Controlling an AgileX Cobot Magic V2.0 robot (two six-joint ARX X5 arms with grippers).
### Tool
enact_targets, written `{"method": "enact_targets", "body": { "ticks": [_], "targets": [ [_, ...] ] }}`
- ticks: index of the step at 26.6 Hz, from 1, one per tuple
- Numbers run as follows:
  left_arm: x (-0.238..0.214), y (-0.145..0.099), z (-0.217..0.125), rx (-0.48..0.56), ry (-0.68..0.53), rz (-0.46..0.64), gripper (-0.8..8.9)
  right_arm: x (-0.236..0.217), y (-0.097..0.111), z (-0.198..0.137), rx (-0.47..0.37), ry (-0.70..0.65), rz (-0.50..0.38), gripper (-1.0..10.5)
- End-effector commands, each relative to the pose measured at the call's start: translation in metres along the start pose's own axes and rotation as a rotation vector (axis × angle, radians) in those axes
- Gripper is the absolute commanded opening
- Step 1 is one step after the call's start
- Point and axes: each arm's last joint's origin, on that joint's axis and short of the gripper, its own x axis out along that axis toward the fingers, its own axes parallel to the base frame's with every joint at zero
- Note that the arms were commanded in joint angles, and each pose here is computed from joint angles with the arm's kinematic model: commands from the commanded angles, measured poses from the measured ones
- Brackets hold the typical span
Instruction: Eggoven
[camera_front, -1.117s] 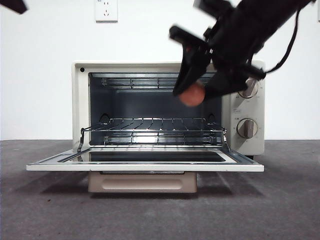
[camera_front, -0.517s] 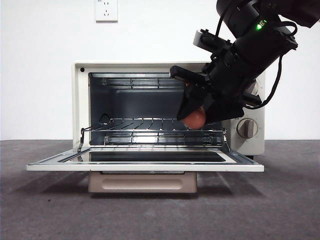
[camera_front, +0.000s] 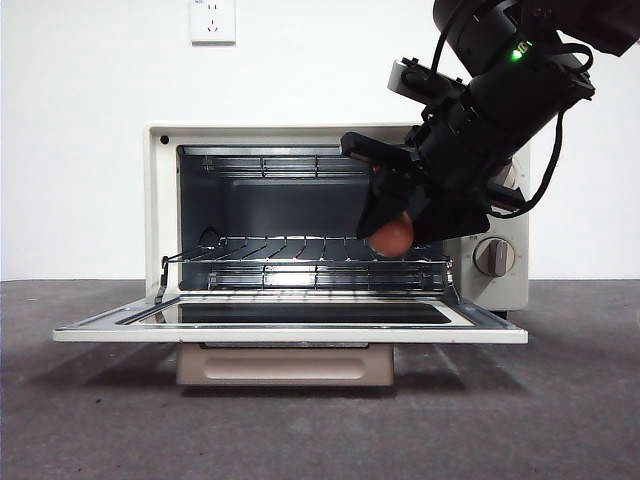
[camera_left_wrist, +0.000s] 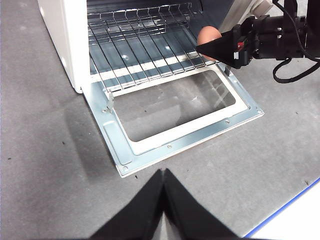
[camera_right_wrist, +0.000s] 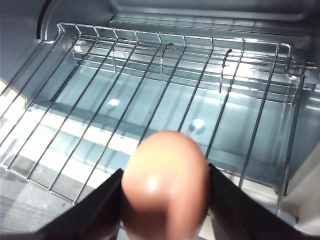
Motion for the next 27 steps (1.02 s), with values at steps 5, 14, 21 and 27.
{"method": "enact_targets", "body": {
  "ticks": [5, 14, 21, 27],
  "targets": [
    [-0.001, -0.001, 0.002, -0.003, -0.010, -0.001, 0.06, 0.010, 0.001, -0.003, 0.026, 0.018, -0.005, 0.0],
    [-0.001, -0.001, 0.002, -0.003, -0.010, -0.001, 0.06, 0.018, 0.006, -0.012, 0.023, 0.046, -0.016, 2.3],
    [-0.001, -0.001, 0.002, -0.003, -0.010, -0.001, 0.06, 0.017, 0.008, -0.008, 0.031, 0.031, -0.017, 2.9],
    [-0.001, -0.001, 0.002, -0.003, -0.010, -0.001, 0.06, 0.015, 0.009, -0.003, 0.030, 0.017, -0.012, 3.1]
  ]
}}
